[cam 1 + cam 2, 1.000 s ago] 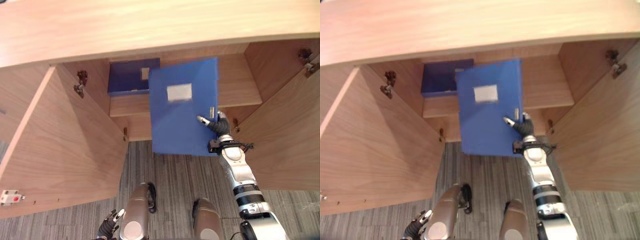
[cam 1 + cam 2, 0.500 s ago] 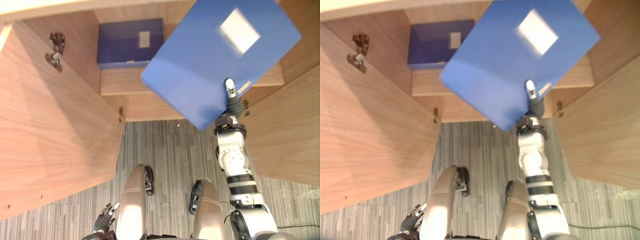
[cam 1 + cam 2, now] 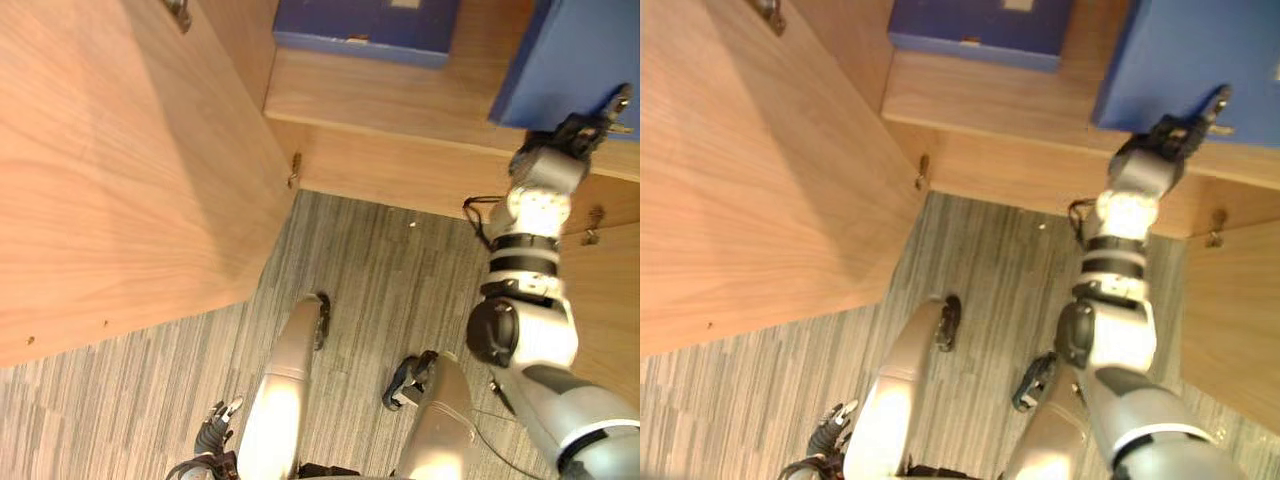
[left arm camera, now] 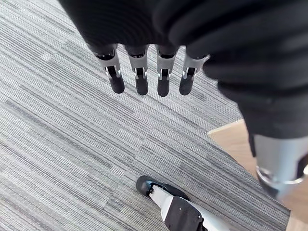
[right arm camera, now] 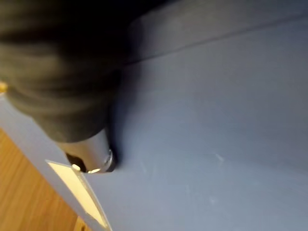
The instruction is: Walk over to the cabinet, pick up the folder, carry it to the office cabinet, place the folder inside the office cabinet, then close the office cabinet door
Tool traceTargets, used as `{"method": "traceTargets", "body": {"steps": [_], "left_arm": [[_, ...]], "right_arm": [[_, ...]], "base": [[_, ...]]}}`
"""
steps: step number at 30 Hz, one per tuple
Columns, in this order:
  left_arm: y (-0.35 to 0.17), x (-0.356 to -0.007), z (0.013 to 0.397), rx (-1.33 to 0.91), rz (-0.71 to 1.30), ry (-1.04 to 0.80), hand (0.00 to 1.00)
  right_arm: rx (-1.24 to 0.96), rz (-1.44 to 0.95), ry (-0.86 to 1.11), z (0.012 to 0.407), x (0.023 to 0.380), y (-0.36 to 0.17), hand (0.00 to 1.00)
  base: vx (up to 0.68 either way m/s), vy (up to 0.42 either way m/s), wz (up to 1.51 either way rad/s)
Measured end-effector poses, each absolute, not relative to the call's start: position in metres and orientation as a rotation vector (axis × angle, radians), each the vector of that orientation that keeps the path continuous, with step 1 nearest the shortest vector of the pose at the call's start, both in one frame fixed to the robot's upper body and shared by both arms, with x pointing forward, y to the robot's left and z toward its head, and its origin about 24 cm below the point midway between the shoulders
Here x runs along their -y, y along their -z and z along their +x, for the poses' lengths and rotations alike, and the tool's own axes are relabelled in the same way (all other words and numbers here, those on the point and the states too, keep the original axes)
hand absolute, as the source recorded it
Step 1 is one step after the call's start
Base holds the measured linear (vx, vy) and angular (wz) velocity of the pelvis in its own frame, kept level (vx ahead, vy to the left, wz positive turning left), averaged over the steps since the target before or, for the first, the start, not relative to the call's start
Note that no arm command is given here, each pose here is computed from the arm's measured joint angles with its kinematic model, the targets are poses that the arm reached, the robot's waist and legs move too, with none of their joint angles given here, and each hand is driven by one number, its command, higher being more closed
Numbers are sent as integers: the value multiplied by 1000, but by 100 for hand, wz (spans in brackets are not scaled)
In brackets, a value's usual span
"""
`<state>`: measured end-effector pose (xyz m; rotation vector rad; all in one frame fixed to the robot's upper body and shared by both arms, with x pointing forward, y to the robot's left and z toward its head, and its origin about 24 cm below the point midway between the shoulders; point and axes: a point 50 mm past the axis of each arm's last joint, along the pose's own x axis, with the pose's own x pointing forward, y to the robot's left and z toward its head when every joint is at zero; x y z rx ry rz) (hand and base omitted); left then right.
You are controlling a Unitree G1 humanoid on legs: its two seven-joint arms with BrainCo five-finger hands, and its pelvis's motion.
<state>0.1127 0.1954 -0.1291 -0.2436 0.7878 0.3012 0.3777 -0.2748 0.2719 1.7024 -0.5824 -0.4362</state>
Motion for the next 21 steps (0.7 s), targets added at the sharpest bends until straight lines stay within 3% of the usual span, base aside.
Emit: {"method": "traceTargets", "body": {"steps": [5, 13, 14, 21], "left_arm": [[129, -193, 113, -790, -246, -304, 0], [130, -193, 112, -794, -246, -307, 0], [130, -193, 112, -794, -247, -310, 0], [130, -193, 111, -797, -250, -324, 0]], "right_arm": [[659, 1669, 448, 366, 304, -315, 100], [642, 1293, 525, 356, 330, -342, 100], [641, 1260, 538, 354, 334, -344, 0], [561, 1095, 555, 363, 326, -342, 0]], "base": [[-2, -9, 20], [-10, -1, 4], [-10, 1, 8], [2, -2, 0]]}}
